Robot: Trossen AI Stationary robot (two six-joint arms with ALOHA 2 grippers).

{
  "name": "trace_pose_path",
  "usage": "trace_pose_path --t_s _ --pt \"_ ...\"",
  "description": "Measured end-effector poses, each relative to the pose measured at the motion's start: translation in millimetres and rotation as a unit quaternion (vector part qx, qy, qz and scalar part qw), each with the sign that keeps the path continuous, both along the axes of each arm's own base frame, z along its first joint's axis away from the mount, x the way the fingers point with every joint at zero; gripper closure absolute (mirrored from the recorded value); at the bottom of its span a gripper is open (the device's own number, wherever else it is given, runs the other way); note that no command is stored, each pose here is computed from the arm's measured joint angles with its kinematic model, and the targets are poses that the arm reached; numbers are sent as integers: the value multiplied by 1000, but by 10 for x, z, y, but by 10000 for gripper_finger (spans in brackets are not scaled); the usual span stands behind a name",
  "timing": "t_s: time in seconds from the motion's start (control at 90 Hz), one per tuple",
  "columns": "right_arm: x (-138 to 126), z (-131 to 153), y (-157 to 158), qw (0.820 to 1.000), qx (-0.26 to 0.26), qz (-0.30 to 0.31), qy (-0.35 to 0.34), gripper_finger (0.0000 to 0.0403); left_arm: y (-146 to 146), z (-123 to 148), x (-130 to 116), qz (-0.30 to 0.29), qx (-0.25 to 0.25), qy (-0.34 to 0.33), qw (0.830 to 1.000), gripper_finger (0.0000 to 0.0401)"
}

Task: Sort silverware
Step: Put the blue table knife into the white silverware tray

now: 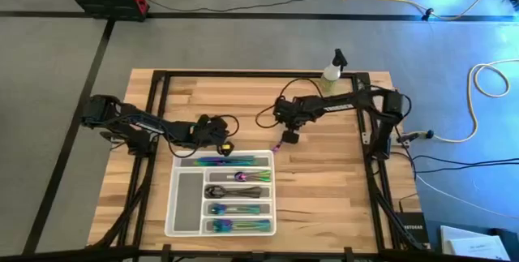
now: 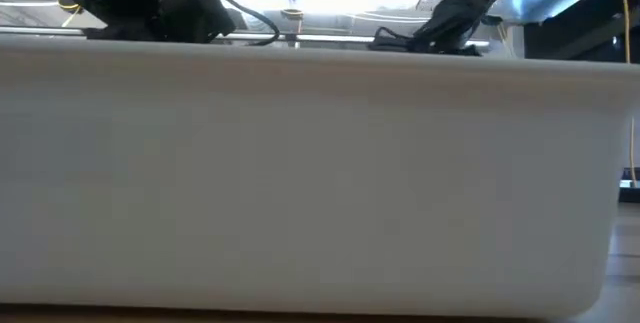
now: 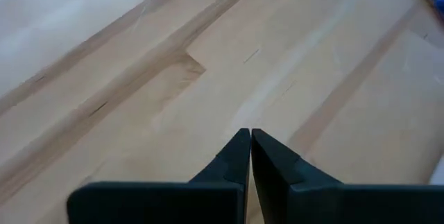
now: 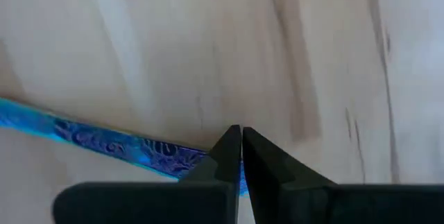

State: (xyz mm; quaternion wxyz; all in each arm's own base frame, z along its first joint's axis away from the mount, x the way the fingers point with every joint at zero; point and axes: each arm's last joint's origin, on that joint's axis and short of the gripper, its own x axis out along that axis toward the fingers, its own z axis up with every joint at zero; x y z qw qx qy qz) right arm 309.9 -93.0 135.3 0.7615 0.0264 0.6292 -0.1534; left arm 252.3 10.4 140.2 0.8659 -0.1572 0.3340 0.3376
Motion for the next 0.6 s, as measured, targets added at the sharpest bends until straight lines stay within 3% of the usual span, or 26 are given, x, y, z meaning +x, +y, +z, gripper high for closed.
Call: trace_pose_path --t_s 0.389,0.6 --pt "-544 112 165 998 7 -51 -22 403 -3 -2 0 -6 -3 2 1000 401" --pt "-723 224 249 994 5 -70 -85 403 -9 -10 0 -16 -15 5 1000 401"
